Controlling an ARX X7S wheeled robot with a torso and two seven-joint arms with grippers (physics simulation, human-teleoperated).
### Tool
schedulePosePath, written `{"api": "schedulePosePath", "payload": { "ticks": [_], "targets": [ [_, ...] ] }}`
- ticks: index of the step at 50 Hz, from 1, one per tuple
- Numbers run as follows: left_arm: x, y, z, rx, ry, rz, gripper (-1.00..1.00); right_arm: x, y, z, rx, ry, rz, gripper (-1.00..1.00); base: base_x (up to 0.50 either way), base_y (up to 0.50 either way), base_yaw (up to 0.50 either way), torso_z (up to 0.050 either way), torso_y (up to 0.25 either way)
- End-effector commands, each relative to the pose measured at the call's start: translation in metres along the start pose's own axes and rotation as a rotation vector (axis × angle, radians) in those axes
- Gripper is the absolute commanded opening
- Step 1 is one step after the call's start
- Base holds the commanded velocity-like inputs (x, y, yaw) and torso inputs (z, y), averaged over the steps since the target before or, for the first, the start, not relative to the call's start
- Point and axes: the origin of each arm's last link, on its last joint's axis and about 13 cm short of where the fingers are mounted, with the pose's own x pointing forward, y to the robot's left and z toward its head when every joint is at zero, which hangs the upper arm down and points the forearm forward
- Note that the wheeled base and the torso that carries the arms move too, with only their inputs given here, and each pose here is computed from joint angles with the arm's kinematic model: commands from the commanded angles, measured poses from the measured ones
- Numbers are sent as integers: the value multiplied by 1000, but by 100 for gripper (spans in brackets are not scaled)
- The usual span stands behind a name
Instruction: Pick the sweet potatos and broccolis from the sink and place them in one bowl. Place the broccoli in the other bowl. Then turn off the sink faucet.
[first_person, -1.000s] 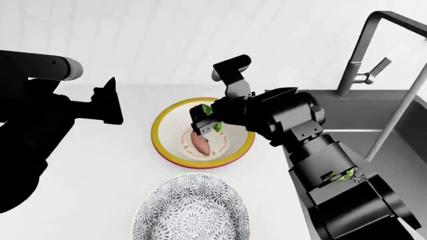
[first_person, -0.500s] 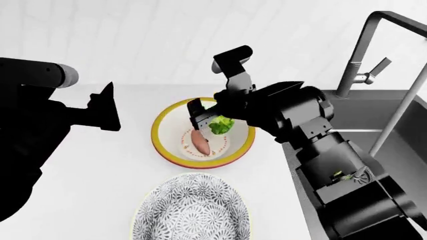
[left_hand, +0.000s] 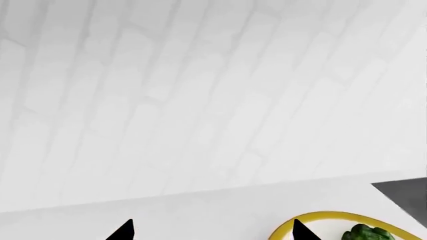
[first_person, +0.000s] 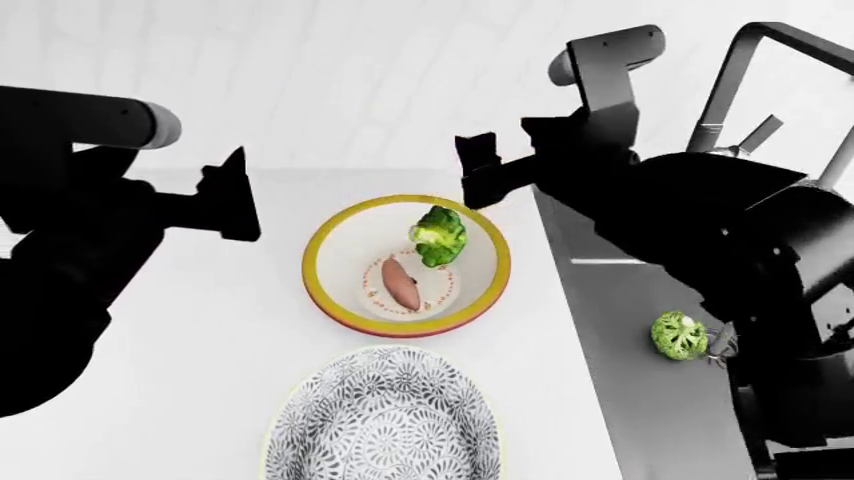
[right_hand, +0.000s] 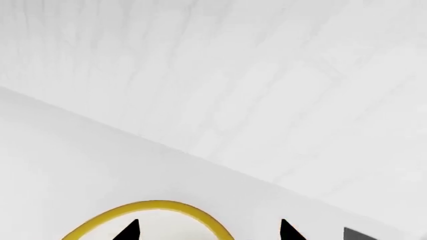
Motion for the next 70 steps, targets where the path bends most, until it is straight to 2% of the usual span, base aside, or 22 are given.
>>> {"api": "schedulePosePath", "payload": {
  "ticks": [1, 4, 5, 6, 8, 17, 30, 31, 43, 45, 48, 70],
  "targets": [
    [5, -3, -1, -22, -13, -28, 100, -65, -8, -10, -32, -99, -141, 100, 0, 0, 0, 0, 0],
    [5, -5, -5, -37, -16, -36, 100, -71, -5, -19, -14, -84, -192, 100, 0, 0, 0, 0, 0],
    [4, -5, -5, -5, -29, -43, 100, -73, -1, -22, -20, -78, -170, 100, 0, 0, 0, 0, 0],
    [4, -4, -5, -41, -24, -26, 100, -75, 1, -22, -29, -87, -162, 100, 0, 0, 0, 0, 0],
    [4, -5, -8, -29, -18, -29, 100, -77, 4, -22, -42, -105, -142, 100, 0, 0, 0, 0, 0],
    [-4, -6, -8, -16, -16, -42, 100, -82, 3, -27, -20, -73, -155, 100, -72, 0, 0, 0, 0],
    [-8, -9, -10, -19, -13, -51, 100, -88, 3, -31, -35, -66, -189, 100, -301, -165, 0, 0, 0],
    [-8, -10, -10, -19, -12, -53, 100, -89, 3, -30, -51, -62, -193, 100, -277, -492, 0, 0, 0],
    [-6, -10, -11, -25, -8, -50, 100, -91, -1, -32, -4, -79, -221, 100, -146, -500, 0, 0, 0],
    [-5, -9, -11, -54, 1, -49, 100, -92, -1, -32, -6, -79, -226, 100, -21, -500, 0, 0, 0],
    [-5, -10, -11, -57, 4, -62, 100, -92, -2, -33, -3, -80, -236, 100, 0, -500, 0, 0, 0],
    [1, -15, -14, -45, 4, -72, 100, -101, -6, -37, 3, -93, -299, 100, 0, -478, 0, 0, 0]
  ]
}}
